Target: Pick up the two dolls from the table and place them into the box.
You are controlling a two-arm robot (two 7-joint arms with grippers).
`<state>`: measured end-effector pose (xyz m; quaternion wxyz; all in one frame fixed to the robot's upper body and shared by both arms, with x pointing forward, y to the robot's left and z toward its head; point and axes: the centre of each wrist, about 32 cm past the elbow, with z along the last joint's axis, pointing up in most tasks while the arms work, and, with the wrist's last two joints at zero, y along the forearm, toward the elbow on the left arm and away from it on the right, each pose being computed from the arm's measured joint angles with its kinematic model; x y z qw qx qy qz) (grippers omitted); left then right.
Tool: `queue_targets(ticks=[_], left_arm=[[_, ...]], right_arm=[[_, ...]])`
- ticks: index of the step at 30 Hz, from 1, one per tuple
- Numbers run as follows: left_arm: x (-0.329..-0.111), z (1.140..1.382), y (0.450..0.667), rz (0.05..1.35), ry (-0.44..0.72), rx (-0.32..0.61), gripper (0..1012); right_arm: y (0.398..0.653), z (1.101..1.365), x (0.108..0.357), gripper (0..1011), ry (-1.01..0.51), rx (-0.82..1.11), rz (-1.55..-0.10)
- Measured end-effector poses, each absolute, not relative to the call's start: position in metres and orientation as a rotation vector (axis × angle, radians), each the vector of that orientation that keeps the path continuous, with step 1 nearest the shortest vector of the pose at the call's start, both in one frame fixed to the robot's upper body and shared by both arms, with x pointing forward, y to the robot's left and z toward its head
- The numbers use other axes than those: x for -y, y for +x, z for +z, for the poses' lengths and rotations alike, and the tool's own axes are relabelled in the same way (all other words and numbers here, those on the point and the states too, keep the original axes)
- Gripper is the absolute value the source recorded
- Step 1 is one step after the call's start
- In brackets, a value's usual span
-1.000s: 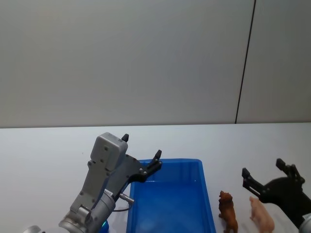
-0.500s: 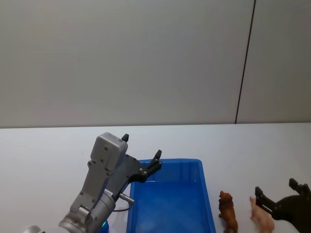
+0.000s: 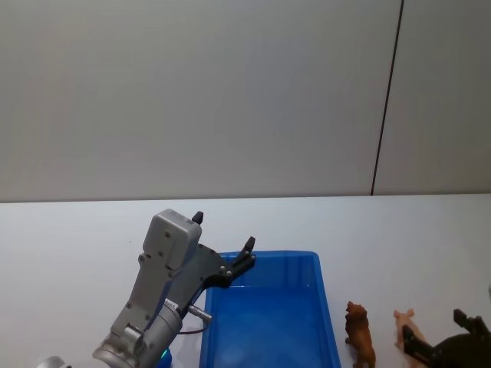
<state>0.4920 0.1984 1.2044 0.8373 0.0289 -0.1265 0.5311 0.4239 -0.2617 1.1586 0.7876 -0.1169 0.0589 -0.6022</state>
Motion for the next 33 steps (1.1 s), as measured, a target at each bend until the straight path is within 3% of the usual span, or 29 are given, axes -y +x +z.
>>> queue_targets(ticks=[5,10,11,13,26,33], left_arm=[[-0.198,1.204,0.492,1.124,0.061,0.268,1001],[-0.198,1.204,0.492,1.124,0.061,0.268,1001],[-0.198,1.204,0.492,1.124,0.061,0.268,1002],[-0.198,1.204,0.492,1.124,0.061,0.268,1001],[-0.198,1.204,0.492,1.124,0.061,0.268,1001],[-0.198,1.204,0.492,1.124,0.061,0.268,1001]], right_arm=[[0.426,1.150,0.261,998,-0.281,-0.135,-1.286],[0.428,1.144,0.260,910,-0.302,-0.142,-1.283],[0.430,1.141,0.259,845,-0.311,-0.145,-1.284],[0.430,1.139,0.258,831,-0.316,-0.147,-1.284],[0.433,1.130,0.253,409,-0.342,-0.155,-1.286],[0.432,1.132,0.251,383,-0.335,-0.119,-1.289]])
